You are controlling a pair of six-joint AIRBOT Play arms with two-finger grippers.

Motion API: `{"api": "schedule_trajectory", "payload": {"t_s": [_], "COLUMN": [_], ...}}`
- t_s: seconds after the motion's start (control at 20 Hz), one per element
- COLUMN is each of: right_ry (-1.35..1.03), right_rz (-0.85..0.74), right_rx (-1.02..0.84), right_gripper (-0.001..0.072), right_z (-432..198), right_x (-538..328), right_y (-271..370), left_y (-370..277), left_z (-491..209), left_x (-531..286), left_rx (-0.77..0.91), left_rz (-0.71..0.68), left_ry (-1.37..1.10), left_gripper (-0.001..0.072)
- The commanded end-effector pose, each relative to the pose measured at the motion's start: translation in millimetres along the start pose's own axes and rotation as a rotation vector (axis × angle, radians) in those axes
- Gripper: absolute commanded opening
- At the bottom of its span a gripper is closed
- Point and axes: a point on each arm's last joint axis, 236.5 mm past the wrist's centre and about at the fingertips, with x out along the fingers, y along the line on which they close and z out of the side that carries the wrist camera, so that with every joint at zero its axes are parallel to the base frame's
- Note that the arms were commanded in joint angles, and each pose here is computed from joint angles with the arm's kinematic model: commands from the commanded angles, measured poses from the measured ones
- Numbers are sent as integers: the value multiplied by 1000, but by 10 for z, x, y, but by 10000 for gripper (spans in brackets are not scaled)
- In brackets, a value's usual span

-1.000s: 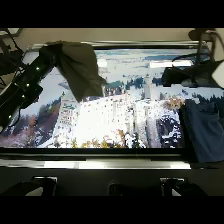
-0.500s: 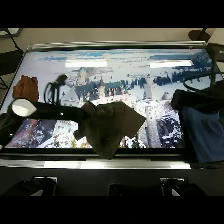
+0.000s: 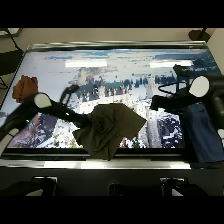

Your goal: Fold the shirts.

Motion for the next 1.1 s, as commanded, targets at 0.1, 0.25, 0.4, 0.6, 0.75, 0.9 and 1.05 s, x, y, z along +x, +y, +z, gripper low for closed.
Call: {"api": "schedule_trajectory", "payload": {"t_s": [0.1, 0.25, 0.4, 0.6, 0.75, 0.9, 1.05], "right_ry": [36, 153, 261, 327, 328, 327, 318], "right_rz": [343, 305, 276, 273, 277, 272, 271], "right_rx": [280, 294, 252, 223, 206, 203, 206], "right_gripper": [670, 668, 669, 670, 670, 671, 673], "right_z": [495, 341, 136, 13, 8, 7, 28], "right_x": [475, 778, 1094, 1358, 1389, 1392, 1400], "right_y": [15, -313, -394, -375, -363, -375, -378], "left_y": [941, 1076, 981, 811, 886, 974, 911], "left_z": [-234, -750, -1057, -913, -924, -820, -800], "left_x": [-709, -350, 179, 569, 692, 742, 818], "left_rx": [-232, -443, -584, -739, -761, -784, -768], "left_rz": [103, -24, -124, -230, -207, -171, -160], "left_ry": [30, 121, 131, 10, 5, -46, -41], "left_gripper": [657, 657, 656, 582, 511, 468, 331]}}
